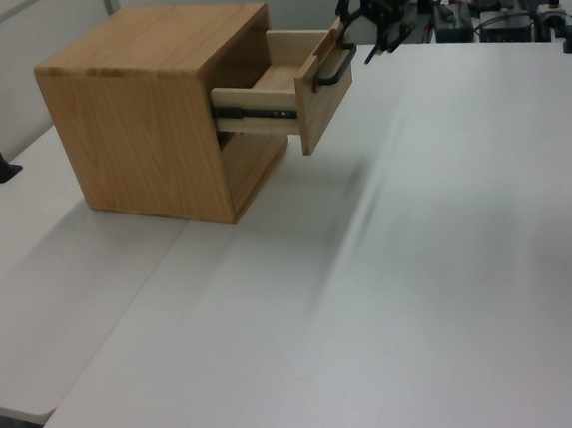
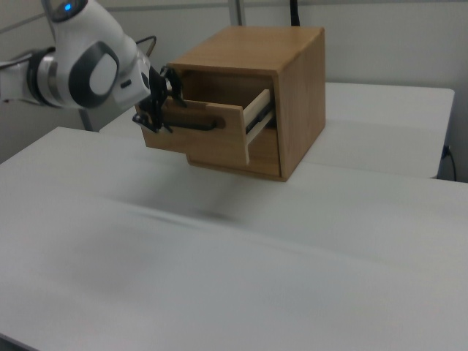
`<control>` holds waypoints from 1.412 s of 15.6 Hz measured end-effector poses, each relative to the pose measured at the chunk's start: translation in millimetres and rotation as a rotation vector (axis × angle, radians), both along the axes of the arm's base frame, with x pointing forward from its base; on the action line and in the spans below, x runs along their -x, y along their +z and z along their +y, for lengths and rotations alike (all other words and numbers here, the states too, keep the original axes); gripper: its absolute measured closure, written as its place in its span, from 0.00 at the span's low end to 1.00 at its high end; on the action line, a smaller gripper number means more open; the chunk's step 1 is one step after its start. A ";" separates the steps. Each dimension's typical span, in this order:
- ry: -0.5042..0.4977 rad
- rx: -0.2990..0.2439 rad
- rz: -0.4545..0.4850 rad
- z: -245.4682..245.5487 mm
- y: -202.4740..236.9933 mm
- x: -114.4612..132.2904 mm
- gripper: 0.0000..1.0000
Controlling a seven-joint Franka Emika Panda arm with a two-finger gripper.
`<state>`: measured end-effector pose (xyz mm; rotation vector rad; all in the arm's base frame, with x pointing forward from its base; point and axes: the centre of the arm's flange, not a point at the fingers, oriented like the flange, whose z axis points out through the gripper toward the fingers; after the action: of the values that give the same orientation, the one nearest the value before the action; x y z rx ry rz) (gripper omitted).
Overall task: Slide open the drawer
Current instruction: 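Release the handle and raise the gripper away from the drawer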
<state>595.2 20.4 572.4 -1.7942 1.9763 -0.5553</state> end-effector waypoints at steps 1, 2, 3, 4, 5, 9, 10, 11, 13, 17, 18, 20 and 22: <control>-0.006 0.002 0.032 -1.9 13.6 3.1 0.20; -0.001 0.011 0.069 -2.9 28.3 7.4 0.11; 0.024 0.030 0.111 -3.7 42.6 12.8 0.09; 0.062 0.054 0.152 -4.6 54.4 18.2 0.09; 0.112 0.082 0.199 -5.3 63.5 23.4 0.08; 0.355 0.185 0.339 -1.2 69.7 37.1 0.00; 0.424 0.210 0.358 1.9 66.6 38.1 0.00; 0.500 0.235 0.383 5.4 62.1 38.9 0.00; 0.690 0.291 0.446 9.6 50.8 41.5 0.00; 1.125 0.369 0.568 5.0 32.9 53.1 0.00; 1.212 0.390 0.590 1.7 30.9 55.6 0.00; 1.354 0.440 0.625 -6.4 29.6 58.7 0.00; 1.465 0.477 0.628 -8.5 33.4 59.7 0.00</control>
<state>535.5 11.9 605.8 -3.2628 0.2416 0.0963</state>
